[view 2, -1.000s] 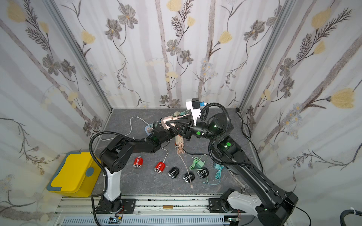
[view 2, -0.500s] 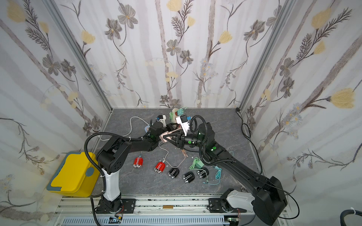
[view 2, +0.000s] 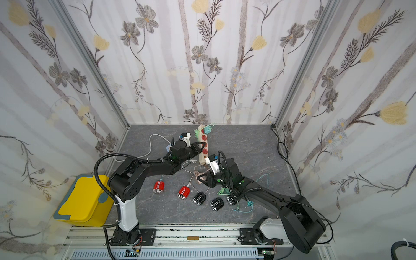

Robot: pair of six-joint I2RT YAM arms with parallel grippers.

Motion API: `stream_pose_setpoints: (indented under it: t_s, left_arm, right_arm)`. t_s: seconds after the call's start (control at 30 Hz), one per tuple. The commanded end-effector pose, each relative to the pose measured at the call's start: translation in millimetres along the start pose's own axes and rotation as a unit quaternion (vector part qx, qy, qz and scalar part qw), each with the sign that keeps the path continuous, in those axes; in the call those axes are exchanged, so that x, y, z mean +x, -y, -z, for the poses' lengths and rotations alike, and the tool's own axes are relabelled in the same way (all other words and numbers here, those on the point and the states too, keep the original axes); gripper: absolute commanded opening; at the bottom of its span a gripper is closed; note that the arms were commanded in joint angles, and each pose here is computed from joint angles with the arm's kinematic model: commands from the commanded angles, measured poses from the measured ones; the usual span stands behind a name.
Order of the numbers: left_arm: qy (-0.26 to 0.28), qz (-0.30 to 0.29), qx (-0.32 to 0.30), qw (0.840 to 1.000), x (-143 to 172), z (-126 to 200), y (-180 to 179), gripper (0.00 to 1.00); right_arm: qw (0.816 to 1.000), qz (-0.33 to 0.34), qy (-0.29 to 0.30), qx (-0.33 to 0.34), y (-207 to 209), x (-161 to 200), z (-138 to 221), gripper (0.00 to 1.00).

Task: Unplug the electric shaver
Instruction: Place the plug at the center of the board.

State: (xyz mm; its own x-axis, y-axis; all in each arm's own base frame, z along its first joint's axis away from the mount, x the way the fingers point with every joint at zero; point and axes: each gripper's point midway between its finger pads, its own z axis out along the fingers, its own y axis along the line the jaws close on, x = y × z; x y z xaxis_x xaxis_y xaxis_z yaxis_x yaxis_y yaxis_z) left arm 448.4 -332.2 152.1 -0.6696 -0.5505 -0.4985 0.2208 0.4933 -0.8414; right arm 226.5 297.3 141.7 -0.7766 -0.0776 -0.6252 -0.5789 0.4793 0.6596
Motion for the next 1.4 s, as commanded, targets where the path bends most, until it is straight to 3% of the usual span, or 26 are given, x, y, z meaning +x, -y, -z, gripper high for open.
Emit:
stream_pose_setpoints:
  t_s: [0.0,0.33,0.43,0.53,0.67,0.77,0.97,1.37]
  left_arm:
    - [0.025,-0.012,0.039,0.999,-13.3,3.9,22.3,0.19]
    - [0.027,-0.011,0.04,0.999,-12.3,8.4,21.5,0.19]
    - [0.027,-0.011,0.039,0.999,-12.1,9.0,21.4,0.19]
    - [0.028,-0.011,0.04,0.999,-12.3,9.7,21.9,0.19]
    - [0.031,-0.008,0.043,0.999,-13.3,9.6,22.9,0.19]
    - [0.034,-0.001,0.052,0.998,-13.4,10.0,25.4,0.19]
    - [0.06,0.009,0.096,0.994,-19.6,16.4,36.9,0.21]
    - [0.068,0.007,0.125,0.99,-17.9,17.8,51.7,0.22]
  right_arm:
    - [0.998,-0.022,0.004,0.059,29.0,9.1,-3.2,0.07]
    - [0.983,-0.074,-0.035,0.166,87.7,41.0,-12.3,0.25]
    - [0.98,-0.078,-0.036,0.181,93.1,43.3,-10.1,0.34]
    - [0.976,-0.075,-0.034,0.204,97.0,40.9,-0.5,0.5]
    - [0.972,-0.07,-0.021,0.223,98.8,32.2,22.1,0.6]
    - [0.974,-0.054,-0.005,0.218,89.4,18.9,39.5,0.58]
    - [0.983,-0.006,0.038,0.18,53.5,-24.2,54.9,0.43]
    - [0.974,0.02,0.096,0.202,52.9,-118.9,46.2,0.52]
